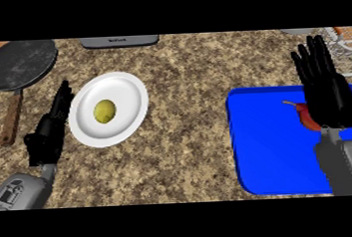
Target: Pick the pear from the tray and place it in the tiered basket
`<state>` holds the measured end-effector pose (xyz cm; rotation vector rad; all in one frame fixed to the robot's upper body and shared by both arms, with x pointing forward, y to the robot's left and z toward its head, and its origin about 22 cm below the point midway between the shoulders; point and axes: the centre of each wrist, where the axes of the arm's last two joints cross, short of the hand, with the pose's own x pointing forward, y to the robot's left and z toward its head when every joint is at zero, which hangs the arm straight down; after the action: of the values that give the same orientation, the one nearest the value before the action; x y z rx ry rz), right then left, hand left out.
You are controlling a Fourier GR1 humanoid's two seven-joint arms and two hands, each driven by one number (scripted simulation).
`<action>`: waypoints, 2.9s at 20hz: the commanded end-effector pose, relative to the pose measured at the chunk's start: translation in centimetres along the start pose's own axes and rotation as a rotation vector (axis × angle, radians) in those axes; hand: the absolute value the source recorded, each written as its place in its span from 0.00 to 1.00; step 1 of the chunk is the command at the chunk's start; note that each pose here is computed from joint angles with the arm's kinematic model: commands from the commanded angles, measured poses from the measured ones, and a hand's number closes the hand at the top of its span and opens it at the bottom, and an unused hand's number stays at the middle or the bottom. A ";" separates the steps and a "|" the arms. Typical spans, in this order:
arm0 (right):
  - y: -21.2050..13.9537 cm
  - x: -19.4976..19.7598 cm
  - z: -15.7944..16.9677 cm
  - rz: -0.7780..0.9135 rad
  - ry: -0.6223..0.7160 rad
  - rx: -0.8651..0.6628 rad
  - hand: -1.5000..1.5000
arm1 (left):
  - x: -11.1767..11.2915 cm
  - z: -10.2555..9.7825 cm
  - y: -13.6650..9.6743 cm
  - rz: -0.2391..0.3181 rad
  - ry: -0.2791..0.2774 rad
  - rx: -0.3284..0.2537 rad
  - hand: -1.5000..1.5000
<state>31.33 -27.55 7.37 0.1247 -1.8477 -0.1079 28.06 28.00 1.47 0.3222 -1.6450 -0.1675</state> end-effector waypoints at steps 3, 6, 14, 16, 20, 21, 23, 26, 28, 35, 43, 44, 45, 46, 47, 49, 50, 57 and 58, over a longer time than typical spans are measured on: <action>-7.1 1.7 -1.6 0.068 0.218 0.007 1.00 | 1.6 -1.2 2.1 -0.099 -0.002 0.016 0.50; -11.3 3.3 -2.1 0.156 0.436 0.034 1.00 | 1.5 -1.8 2.6 -0.154 0.014 0.058 0.50; -17.9 6.4 0.7 0.667 0.617 -0.398 0.00 | 0.7 -1.2 2.2 -0.121 0.102 0.011 0.50; -18.2 8.8 -0.7 0.695 0.616 -0.344 0.00 | 0.2 0.1 2.2 -0.123 0.105 -0.007 0.50; -18.0 12.0 -2.4 0.851 0.808 -0.087 0.00 | 1.7 -0.8 1.7 -0.116 0.069 -0.019 0.50; -17.5 13.4 -2.9 0.923 0.849 -0.021 0.00 | 1.5 -0.9 1.7 -0.123 0.075 0.003 0.50; -16.2 14.0 -4.0 0.988 0.908 0.096 0.00 | 2.3 -1.6 0.7 -0.100 0.081 -0.019 0.50; -14.8 14.5 -6.1 1.016 0.980 0.164 0.00 | 2.4 -1.5 1.2 -0.115 0.064 -0.022 0.50; -13.4 15.4 -7.8 1.066 1.018 0.209 0.00 | 1.2 -1.2 1.8 -0.111 0.069 -0.022 0.50; -10.2 10.7 -11.6 1.056 1.141 0.201 0.00 | 2.2 -2.1 1.5 -0.123 0.090 -0.010 0.50; -8.7 6.9 -11.1 1.091 1.296 0.276 0.00 | 1.6 -0.5 2.6 -0.122 0.093 0.000 0.50; -6.5 7.0 -12.5 1.124 1.303 0.245 0.00 | 1.3 -0.6 2.3 -0.108 0.100 -0.012 0.50; -7.1 5.5 -11.5 1.113 1.293 0.285 0.00 | 2.3 -1.3 1.7 -0.116 0.086 0.000 0.50; -7.8 8.5 -12.7 1.129 1.323 0.292 0.00 | 1.8 -1.4 2.1 -0.115 0.073 0.004 0.50; -7.5 5.4 -11.0 1.128 1.333 0.292 0.00 | 1.8 -0.5 1.6 -0.126 0.096 -0.010 0.50; -7.8 5.8 -10.7 1.126 1.323 0.300 0.00 | 1.5 -0.5 3.2 -0.110 0.094 0.002 0.50; -9.1 6.5 -10.8 1.132 1.334 0.300 0.00 | 2.2 -0.7 2.0 -0.114 0.081 -0.016 0.50; -6.0 4.6 -9.8 1.215 1.298 0.348 0.00 | 2.1 -0.2 2.9 -0.121 0.110 0.000 0.50; -5.7 3.6 -9.1 1.238 1.289 0.347 0.00 | 1.6 0.0 1.0 -0.125 0.099 0.001 0.50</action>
<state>39.95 -34.98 15.49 -0.6052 -0.4450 0.8938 28.08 29.56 3.60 0.4240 -1.5307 -0.2390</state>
